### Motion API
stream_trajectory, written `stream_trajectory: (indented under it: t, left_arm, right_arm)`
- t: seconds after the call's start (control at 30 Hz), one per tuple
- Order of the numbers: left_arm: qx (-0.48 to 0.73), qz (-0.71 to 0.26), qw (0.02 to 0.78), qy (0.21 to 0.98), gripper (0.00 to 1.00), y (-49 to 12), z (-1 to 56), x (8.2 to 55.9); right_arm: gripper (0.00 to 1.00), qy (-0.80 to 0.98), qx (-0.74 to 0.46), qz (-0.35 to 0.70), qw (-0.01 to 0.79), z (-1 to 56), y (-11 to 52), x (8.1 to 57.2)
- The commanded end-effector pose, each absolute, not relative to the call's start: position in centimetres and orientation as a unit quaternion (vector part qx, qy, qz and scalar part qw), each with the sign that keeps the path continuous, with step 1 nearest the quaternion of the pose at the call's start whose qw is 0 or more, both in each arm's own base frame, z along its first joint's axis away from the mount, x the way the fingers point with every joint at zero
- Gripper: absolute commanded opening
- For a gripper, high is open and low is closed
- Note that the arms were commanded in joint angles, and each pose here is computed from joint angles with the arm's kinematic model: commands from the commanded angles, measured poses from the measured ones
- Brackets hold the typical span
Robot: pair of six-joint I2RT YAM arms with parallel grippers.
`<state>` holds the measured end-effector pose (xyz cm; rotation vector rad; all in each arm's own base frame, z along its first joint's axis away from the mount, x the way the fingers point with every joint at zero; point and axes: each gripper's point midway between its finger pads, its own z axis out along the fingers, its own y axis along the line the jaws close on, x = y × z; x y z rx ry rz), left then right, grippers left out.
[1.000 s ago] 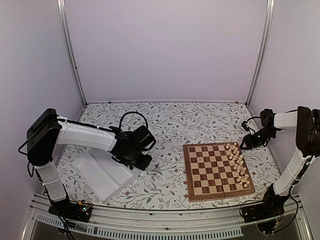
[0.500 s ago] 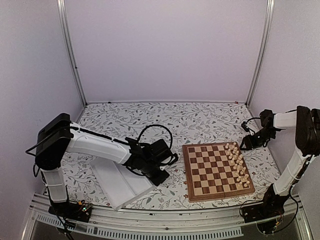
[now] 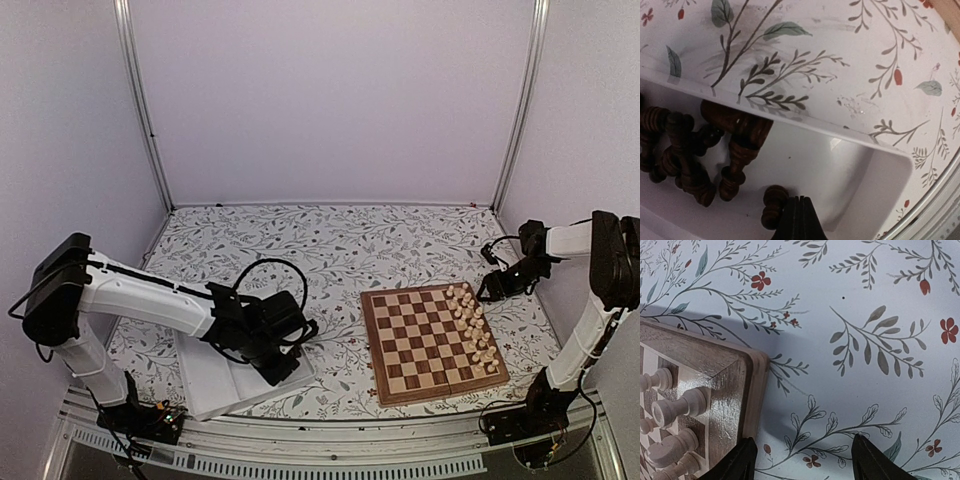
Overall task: Set up the chess pieces on the board
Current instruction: Move the storage box to the center of the board, then pick up the chess piece from the storage box.
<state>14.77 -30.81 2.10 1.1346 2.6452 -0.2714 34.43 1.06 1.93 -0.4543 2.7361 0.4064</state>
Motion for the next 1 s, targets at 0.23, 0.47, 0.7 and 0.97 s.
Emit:
stream_trajectory:
  t: [0.23,0.47,0.7,0.97]
  left_arm:
    - [0.401,-0.076,0.188,0.894,0.0,-30.4,8.0,18.0]
    - [0.389,-0.105,0.198,0.894,0.35,-29.8,11.1,19.2]
    - [0.404,-0.096,0.145,0.898,0.43,-29.0,8.8,17.5]
    - [0.417,-0.083,0.096,0.9,0.42,-28.7,6.1,16.2]
  right_arm:
    - [0.71,0.957,-0.158,0.168,0.174,2.9,1.8,34.3]
    - [0.71,0.956,-0.152,0.167,0.187,3.7,1.3,34.4]
    - [0.71,0.958,-0.154,0.166,0.178,2.9,1.2,34.4]
    - [0.71,0.96,-0.156,0.165,0.167,2.2,1.1,34.1]
